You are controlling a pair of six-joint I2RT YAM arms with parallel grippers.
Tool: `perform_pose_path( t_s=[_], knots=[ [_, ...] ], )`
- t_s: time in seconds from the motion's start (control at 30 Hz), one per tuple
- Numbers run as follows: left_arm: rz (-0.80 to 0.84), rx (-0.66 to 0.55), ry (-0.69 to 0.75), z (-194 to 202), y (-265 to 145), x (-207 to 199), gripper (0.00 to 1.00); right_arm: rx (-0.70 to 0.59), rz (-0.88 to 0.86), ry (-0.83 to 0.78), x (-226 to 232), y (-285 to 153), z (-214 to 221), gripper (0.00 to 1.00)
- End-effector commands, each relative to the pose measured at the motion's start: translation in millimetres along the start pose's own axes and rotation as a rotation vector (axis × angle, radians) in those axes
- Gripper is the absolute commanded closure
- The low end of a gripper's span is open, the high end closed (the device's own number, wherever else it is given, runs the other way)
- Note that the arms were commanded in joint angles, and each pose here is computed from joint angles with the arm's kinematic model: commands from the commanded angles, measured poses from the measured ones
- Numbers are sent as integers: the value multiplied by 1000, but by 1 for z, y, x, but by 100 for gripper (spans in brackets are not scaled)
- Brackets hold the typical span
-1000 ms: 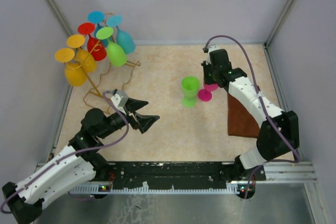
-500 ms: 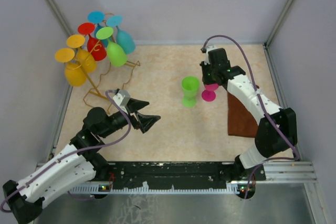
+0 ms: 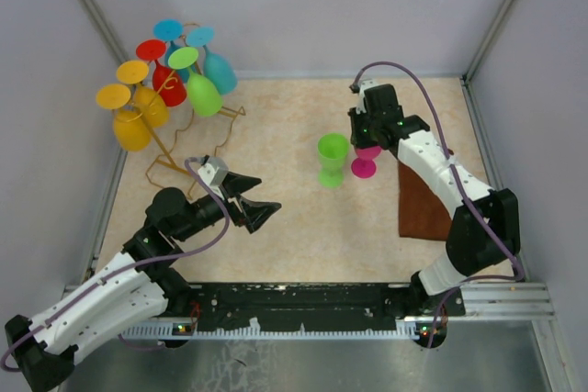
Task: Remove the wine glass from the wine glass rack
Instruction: Place the wine glass at the center of the board.
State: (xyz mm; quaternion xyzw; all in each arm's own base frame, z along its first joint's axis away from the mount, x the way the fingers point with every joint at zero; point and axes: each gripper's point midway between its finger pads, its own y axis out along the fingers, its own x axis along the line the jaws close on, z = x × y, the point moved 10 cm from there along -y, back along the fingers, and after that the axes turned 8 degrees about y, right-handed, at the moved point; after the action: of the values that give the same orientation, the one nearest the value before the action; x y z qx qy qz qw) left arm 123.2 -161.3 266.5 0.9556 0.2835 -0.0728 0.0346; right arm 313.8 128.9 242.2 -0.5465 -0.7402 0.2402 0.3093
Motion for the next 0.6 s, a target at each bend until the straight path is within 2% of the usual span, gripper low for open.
perform_pose_path(
  t_s=[0.0, 0.57],
  knots=[
    [18, -40, -3, -12, 0, -3, 0, -106, -56, -9, 9, -16, -25, 85],
    [25, -37, -23, -14, 1, -5, 0, -159, -64, -19, 11, -29, -33, 84]
  ],
)
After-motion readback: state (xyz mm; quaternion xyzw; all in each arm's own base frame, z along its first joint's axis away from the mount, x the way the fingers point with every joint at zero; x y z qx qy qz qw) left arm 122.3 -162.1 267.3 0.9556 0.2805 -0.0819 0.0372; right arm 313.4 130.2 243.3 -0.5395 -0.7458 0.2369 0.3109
